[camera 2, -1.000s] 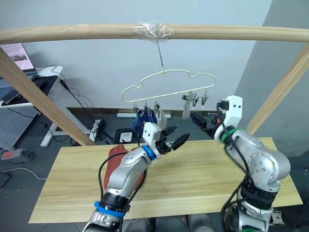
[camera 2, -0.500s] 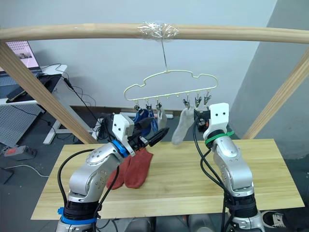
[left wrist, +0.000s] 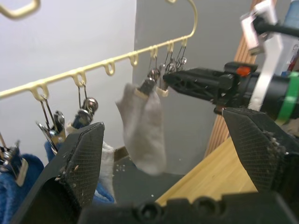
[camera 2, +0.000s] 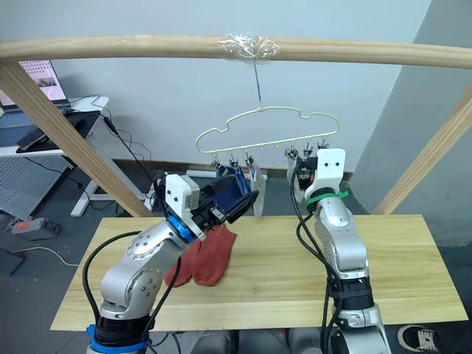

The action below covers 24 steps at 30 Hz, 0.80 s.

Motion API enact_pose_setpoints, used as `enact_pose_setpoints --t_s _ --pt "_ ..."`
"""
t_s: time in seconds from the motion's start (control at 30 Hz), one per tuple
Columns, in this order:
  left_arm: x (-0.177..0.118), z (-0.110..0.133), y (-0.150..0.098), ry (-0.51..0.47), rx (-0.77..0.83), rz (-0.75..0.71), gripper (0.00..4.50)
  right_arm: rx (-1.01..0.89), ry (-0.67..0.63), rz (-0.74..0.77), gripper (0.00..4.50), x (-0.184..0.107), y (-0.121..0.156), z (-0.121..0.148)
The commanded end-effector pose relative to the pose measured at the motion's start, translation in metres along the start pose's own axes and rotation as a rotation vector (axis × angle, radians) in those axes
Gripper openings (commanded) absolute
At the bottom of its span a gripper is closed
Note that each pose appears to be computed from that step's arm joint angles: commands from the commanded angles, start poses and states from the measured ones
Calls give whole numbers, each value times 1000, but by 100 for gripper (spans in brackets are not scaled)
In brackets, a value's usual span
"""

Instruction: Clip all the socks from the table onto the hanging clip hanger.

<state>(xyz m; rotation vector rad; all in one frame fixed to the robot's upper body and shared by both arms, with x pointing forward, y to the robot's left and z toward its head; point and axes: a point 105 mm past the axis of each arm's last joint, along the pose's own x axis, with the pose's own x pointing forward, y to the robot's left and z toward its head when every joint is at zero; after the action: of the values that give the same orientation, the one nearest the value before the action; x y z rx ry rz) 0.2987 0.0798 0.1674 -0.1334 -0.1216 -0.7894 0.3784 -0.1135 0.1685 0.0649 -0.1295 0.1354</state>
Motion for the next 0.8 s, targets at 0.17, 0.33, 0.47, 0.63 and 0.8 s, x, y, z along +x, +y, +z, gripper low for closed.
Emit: enact_pose_setpoints --t_s 0.17,0.33,0.47,0.63,0.8 --pt "0 16 -8 -58 33 -27 450 0 -76 -17 248 10 1 17" --pt "0 16 -8 -53 35 -29 450 -1 -83 -24 248 15 1 18" --pt "0 15 -8 -51 37 -25 450 0 -91 -19 248 16 2 19" --pt "0 15 -7 -48 34 -22 450 -13 -106 -7 248 12 1 21" --pt "1 13 -9 -47 30 -24 450 -26 -140 58 248 -1 6 22"
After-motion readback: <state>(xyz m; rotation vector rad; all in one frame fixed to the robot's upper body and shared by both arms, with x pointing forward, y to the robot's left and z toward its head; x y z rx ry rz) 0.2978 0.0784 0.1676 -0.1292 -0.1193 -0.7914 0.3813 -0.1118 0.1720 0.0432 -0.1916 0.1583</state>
